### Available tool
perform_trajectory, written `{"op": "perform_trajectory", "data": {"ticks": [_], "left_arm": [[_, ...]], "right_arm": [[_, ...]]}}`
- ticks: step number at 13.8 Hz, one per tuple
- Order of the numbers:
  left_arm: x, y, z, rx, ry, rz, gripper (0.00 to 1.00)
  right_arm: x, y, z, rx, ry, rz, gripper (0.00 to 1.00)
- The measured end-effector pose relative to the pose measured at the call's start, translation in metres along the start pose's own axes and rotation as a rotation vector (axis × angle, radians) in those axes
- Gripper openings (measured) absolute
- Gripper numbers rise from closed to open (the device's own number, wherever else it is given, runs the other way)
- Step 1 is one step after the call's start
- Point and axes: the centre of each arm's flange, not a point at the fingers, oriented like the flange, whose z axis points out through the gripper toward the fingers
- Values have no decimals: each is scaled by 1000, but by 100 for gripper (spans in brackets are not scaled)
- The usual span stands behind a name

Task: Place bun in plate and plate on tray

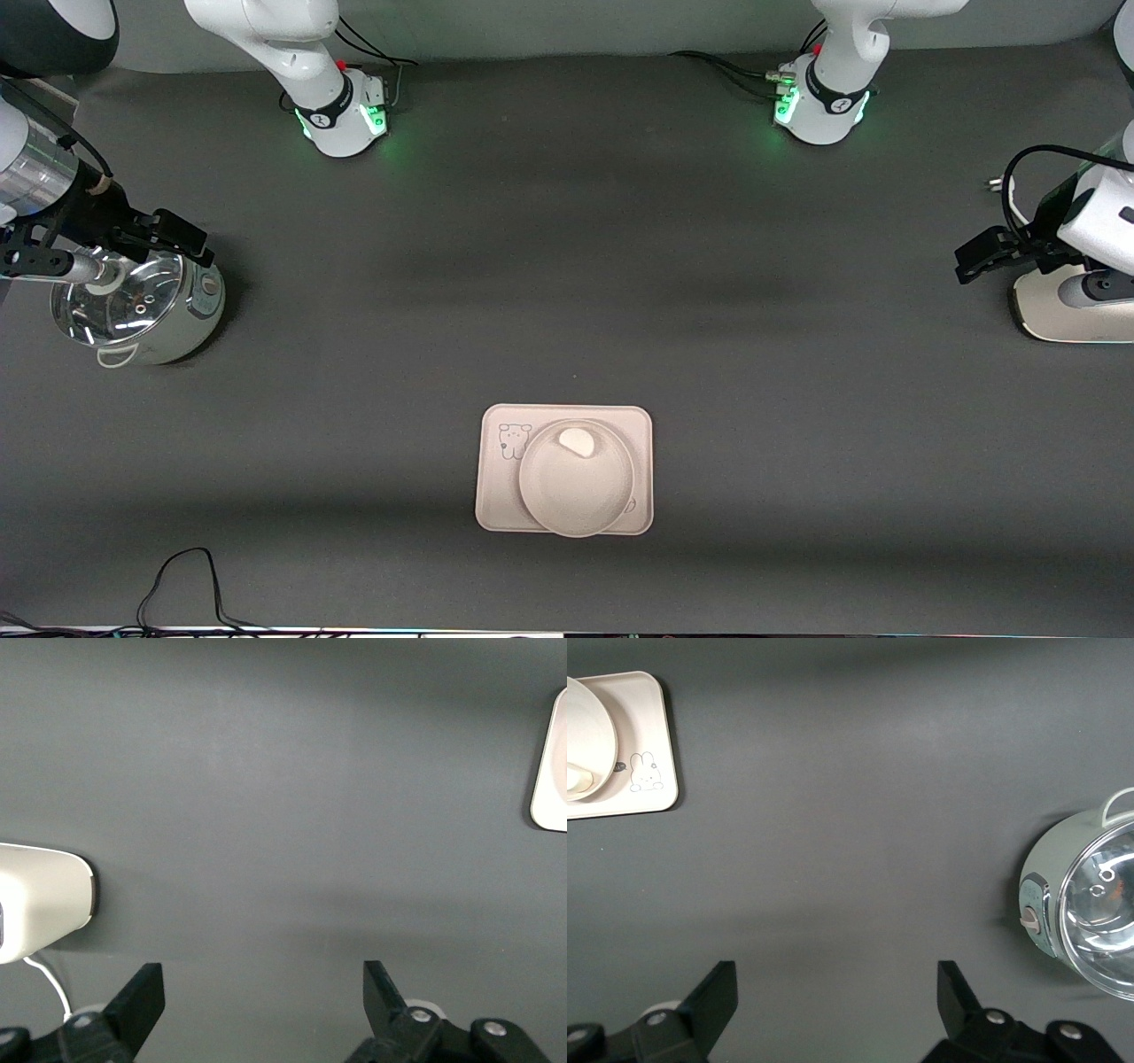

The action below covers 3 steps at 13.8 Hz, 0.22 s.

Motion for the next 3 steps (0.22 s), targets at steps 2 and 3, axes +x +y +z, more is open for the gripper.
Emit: {"op": "perform_trajectory", "data": {"ticks": [2, 3], "left_arm": [[-1, 0, 0, 1, -5, 0, 100], [-1, 0, 0, 1, -6, 0, 100]], "right_arm": [[0, -1, 0, 0, 0, -1, 100], [0, -1, 0, 0, 0, -1, 100]]}}
